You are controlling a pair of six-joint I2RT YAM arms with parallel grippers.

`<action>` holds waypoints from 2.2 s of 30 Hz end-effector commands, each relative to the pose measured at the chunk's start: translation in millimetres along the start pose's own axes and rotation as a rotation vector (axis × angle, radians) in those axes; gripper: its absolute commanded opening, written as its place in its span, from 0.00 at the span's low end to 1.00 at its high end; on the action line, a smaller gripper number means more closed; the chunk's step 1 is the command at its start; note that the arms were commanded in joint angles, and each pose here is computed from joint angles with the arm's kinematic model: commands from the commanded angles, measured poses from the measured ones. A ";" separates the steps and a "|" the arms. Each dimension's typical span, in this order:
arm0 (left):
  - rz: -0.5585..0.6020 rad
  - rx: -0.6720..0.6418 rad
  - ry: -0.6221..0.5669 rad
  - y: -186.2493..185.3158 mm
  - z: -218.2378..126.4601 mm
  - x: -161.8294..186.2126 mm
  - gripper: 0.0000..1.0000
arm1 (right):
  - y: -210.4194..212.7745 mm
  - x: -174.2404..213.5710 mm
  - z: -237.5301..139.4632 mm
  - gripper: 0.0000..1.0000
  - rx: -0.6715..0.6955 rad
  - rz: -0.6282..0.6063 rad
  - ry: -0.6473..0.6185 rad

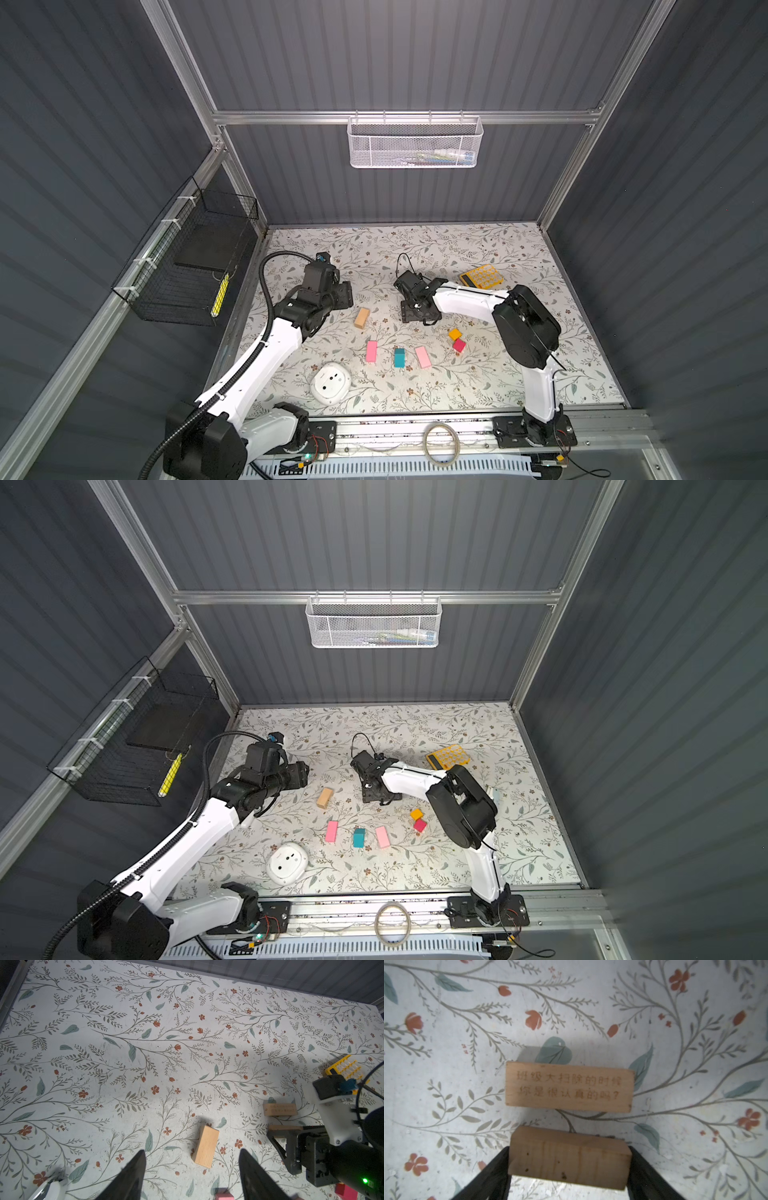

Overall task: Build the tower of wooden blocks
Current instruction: 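Lower the plain block onto the table against the printed block's near side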

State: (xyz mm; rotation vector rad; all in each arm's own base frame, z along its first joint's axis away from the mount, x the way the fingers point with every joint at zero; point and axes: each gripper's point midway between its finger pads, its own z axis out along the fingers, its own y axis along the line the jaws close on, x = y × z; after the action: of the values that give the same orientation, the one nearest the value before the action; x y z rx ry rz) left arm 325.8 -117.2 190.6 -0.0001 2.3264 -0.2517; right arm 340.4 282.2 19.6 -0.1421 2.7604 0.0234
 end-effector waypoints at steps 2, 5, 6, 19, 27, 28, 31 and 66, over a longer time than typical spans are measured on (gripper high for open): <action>0.003 0.006 -0.016 -2.5 -8.1 -4.8 0.71 | -3.8 -2.3 5.8 0.74 0.026 -0.009 0.006; 0.003 0.005 -0.017 -2.3 -8.4 -5.1 0.71 | -5.2 -4.1 6.8 0.75 0.029 -0.003 0.004; 0.003 0.004 -0.016 -2.3 -8.1 -5.0 0.71 | -5.8 -4.2 7.4 0.75 0.030 -0.001 0.005; 0.007 -0.011 -0.012 0.3 -6.8 -3.8 0.71 | -5.8 -5.7 12.8 0.78 0.027 -0.005 0.012; 0.010 -0.015 -0.007 0.9 -5.3 -2.8 0.71 | -6.5 -8.5 14.9 0.79 0.033 -0.007 0.013; 0.010 -0.016 -0.007 1.0 -5.1 -2.8 0.71 | -7.1 -8.9 15.1 0.79 0.034 -0.006 0.012; 0.011 -0.017 -0.006 1.2 -4.8 -2.7 0.71 | -8.4 -9.0 16.0 0.80 0.036 -0.003 0.015; 0.015 -0.016 -0.014 1.0 -8.1 -5.3 0.71 | -19.0 -3.5 14.4 0.99 0.053 0.016 0.029</action>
State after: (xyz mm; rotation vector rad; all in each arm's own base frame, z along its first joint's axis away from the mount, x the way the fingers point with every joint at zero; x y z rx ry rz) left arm 326.7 -114.0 190.7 -0.0093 2.3228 -0.2300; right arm 358.7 278.5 18.1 -0.1156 2.7525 0.0214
